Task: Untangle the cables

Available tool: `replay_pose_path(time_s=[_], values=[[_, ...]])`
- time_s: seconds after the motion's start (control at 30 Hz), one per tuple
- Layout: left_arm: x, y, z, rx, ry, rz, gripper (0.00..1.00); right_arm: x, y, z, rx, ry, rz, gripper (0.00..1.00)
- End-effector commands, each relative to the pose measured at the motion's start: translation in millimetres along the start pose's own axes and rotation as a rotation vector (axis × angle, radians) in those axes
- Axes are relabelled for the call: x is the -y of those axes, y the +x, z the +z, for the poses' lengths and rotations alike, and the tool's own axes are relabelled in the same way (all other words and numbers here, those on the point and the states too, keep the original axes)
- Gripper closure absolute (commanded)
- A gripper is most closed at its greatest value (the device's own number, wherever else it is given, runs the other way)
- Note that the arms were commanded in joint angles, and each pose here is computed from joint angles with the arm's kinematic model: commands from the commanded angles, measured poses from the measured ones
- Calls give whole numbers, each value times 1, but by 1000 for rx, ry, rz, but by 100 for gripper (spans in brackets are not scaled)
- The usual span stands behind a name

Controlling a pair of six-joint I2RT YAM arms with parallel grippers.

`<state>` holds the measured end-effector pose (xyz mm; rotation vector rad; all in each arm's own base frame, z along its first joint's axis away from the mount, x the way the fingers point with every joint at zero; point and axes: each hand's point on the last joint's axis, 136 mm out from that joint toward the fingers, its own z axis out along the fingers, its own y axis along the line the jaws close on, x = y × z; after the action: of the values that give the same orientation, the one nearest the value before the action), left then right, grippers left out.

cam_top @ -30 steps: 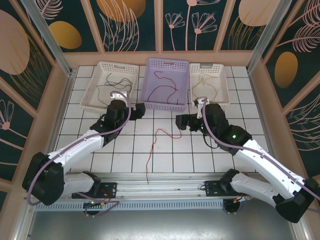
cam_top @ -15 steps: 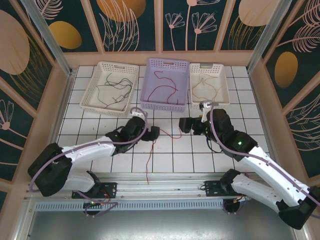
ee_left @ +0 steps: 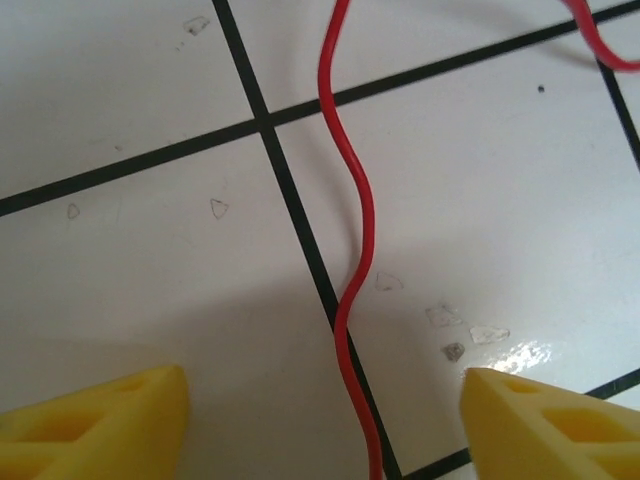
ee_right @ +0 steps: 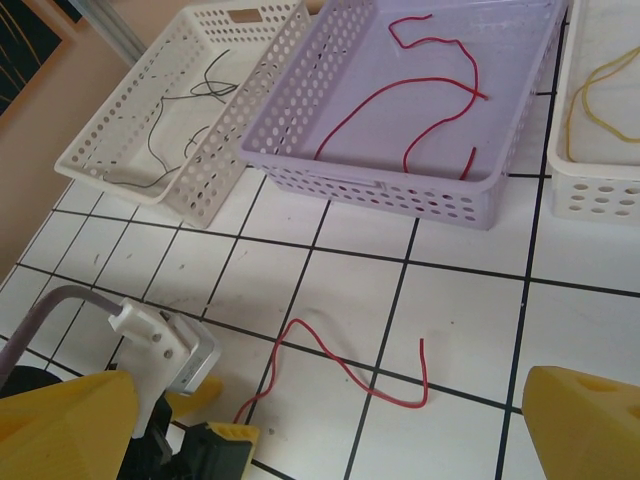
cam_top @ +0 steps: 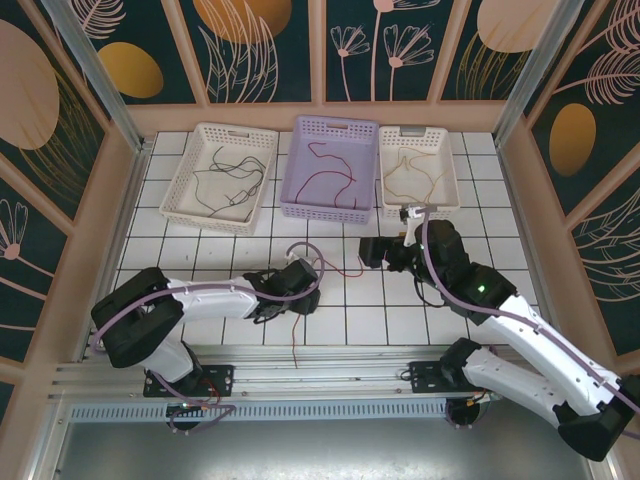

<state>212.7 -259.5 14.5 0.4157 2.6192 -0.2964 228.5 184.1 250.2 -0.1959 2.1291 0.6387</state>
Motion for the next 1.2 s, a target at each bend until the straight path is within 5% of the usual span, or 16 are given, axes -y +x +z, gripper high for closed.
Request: replay_pose_path(time_s=[0.0, 0.4, 0.6, 0.93, 1.17], values=[[3, 13, 5, -72, -4, 20, 48, 0, -1, -4, 10, -11, -3, 1], [5, 26, 11, -111, 12, 47, 99, 3, -1, -6, 16, -4, -5, 1], [10, -8, -19, 8, 22, 52, 100, 0, 5, -4, -4, -28, 14, 1], [45, -120, -145, 375, 198, -69, 100, -26, 25, 3, -57, -214, 46, 1], [53, -144, -178, 474, 277, -148, 100, -53, 22, -10, -19, -405, 64, 1]])
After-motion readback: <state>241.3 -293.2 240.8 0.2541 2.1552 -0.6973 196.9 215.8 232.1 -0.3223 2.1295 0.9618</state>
